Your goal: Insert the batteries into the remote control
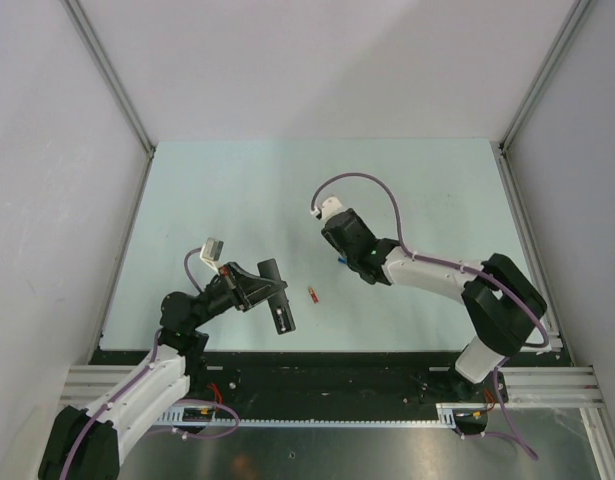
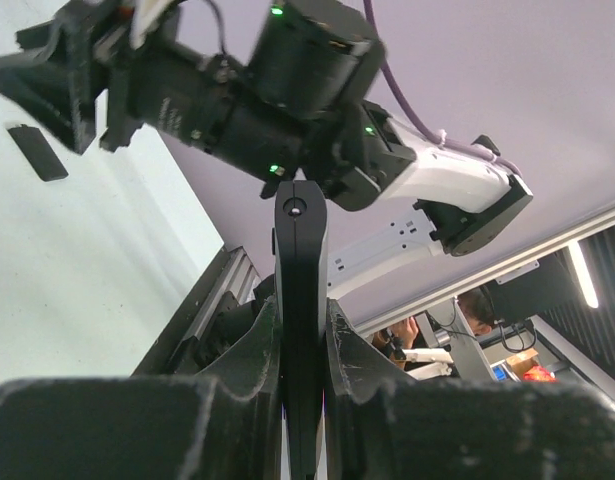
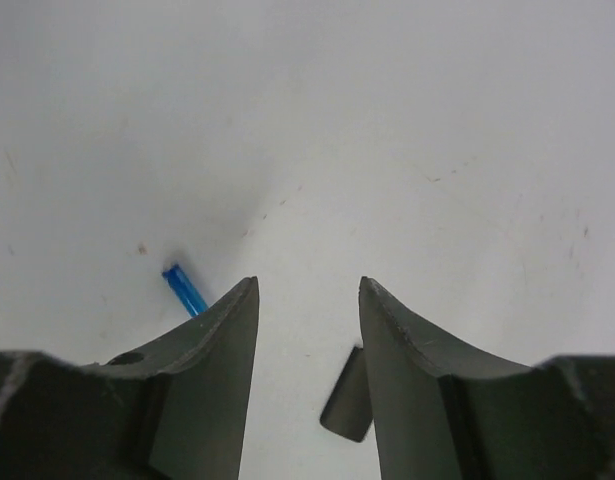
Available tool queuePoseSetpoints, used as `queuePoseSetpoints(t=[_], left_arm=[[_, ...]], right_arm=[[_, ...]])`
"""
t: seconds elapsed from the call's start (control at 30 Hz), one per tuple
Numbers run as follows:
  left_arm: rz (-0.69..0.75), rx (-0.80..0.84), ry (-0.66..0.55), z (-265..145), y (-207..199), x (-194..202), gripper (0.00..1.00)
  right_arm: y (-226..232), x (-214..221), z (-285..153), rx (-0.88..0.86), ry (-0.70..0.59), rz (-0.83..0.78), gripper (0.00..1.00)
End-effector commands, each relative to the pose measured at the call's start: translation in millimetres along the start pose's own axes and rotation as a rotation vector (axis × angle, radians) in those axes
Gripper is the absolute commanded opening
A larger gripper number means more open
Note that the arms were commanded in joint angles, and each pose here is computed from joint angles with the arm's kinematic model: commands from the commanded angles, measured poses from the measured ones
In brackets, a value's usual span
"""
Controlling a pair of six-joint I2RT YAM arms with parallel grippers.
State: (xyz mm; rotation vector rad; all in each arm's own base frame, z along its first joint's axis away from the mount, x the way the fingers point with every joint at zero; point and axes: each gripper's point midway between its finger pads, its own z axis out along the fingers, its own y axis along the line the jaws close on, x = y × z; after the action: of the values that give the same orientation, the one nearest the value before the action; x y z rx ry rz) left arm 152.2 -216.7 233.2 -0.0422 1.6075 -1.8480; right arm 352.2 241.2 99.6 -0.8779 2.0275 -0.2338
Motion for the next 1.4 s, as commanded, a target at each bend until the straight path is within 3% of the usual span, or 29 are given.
queuePoseSetpoints(t=[0.0,0.07,0.1,0.2,0.33,0.43,0.83,1.37], left_arm=[[-0.06,-0.101,0.016,-23.8,50.7,30.6,0.0],[-0.064,-0.105,0.014,-23.7,51.6,30.3,0.0],[-0.063,-0.104,0.014,-23.2,51.0,29.7,0.0],[-0.066,-0.108,0.013,-23.2,51.9,29.7,0.0],[-0.069,-0.112,0.008,-22.9,52.9,28.8,0.0],[-0.07,-0.113,0.007,-22.8,53.1,28.3,0.0],[-0.08,-0.119,0.011,-24.4,55.4,30.6,0.0],[-0.085,-0.131,0.006,-27.0,60.6,33.0,0.0]], right_arm=[[-37.9,-36.4,-27.6,0.212,-0.131,0.456,0.51],[-37.5,-37.6,-32.1,0.144,-0.13,0.61,0.59],[-27.5,-32.3,-33.3,0.102,-0.096,0.739,0.73],[-15.8,-24.0,-36.8,0.116,-0.049,0.922,0.85],[1.4,-5.1,-35.1,0.188,0.045,1.151,0.86],[22.7,3.1,-30.9,0.212,0.108,1.223,0.85],[42.2,21.2,-2.8,0.355,0.244,1.153,0.83],[54.3,26.2,25.4,0.291,0.29,1.081,0.77]])
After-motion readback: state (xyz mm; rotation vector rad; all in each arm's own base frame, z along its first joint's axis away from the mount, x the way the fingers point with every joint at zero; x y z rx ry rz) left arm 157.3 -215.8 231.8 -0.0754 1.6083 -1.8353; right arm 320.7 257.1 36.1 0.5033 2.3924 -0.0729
